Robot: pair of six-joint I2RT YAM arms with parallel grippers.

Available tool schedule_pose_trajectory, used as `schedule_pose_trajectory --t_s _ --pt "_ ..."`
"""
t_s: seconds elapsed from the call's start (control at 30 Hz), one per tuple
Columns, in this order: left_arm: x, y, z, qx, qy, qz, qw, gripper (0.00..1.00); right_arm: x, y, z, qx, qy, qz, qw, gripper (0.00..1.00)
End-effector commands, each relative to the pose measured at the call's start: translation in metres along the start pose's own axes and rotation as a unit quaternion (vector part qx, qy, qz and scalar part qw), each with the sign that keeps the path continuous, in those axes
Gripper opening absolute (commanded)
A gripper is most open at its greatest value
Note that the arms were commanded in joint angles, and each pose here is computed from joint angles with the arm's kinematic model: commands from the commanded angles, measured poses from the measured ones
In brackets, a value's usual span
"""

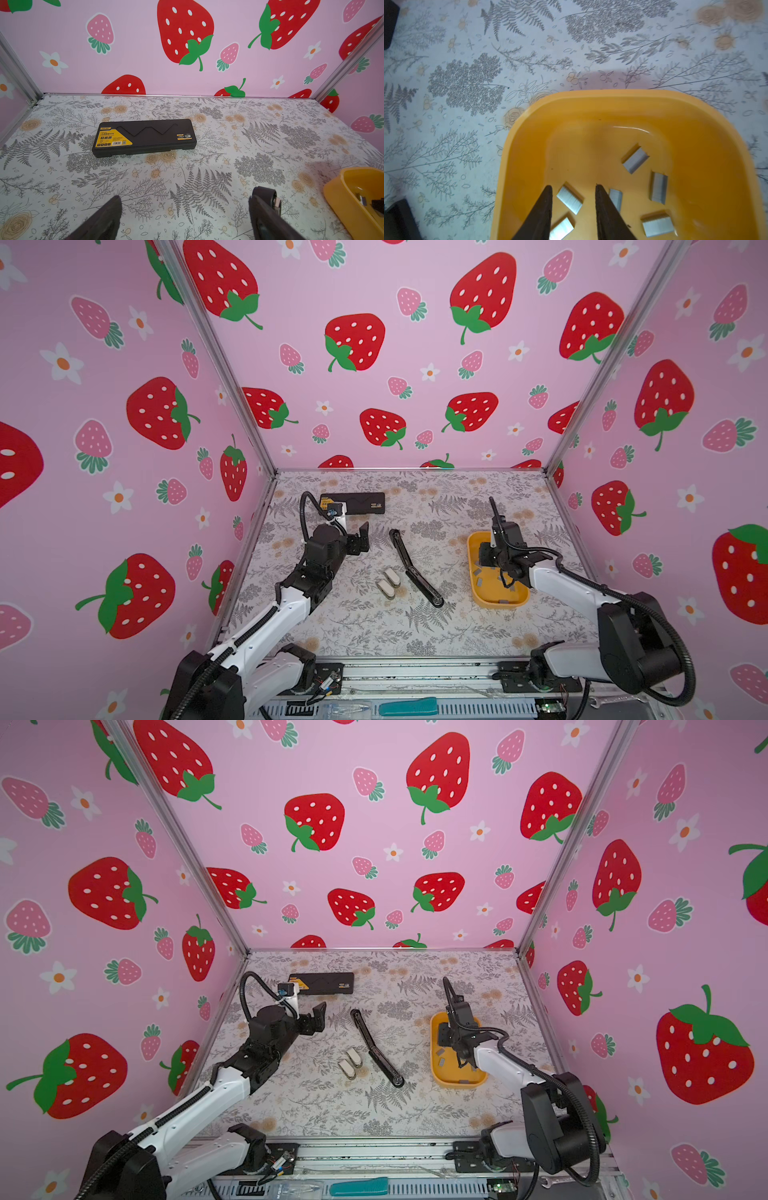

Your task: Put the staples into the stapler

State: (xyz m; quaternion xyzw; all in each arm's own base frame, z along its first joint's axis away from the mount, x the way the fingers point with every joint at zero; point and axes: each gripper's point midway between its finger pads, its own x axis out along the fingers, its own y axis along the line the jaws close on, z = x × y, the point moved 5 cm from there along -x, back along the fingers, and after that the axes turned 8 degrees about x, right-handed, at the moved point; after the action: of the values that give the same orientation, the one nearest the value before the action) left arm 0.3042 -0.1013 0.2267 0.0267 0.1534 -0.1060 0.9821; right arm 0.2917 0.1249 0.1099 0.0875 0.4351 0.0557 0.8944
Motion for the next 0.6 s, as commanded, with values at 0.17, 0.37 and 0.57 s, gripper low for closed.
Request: schedule_pose_trajectory --t_s 0.17,0.37,0.57 --pt "-0.002 -0.001 0.028 0.002 -0.036 -0.007 0.999 0.96 0.010 -0.001 -0.015 -0.026 0.029 -0.007 0.999 0.39" --pt "-0.002 -0.001 0.030 0.002 -0.036 -0.005 0.999 0.96 0.017 -0.004 -0.029 -0.025 0.053 -0.009 0.998 0.40" --pt "-0.002 -0.001 0.030 0.002 -0.036 -0.006 0.999 0.96 0.018 -0.008 -0.037 -0.024 0.064 -0.017 0.998 0.40"
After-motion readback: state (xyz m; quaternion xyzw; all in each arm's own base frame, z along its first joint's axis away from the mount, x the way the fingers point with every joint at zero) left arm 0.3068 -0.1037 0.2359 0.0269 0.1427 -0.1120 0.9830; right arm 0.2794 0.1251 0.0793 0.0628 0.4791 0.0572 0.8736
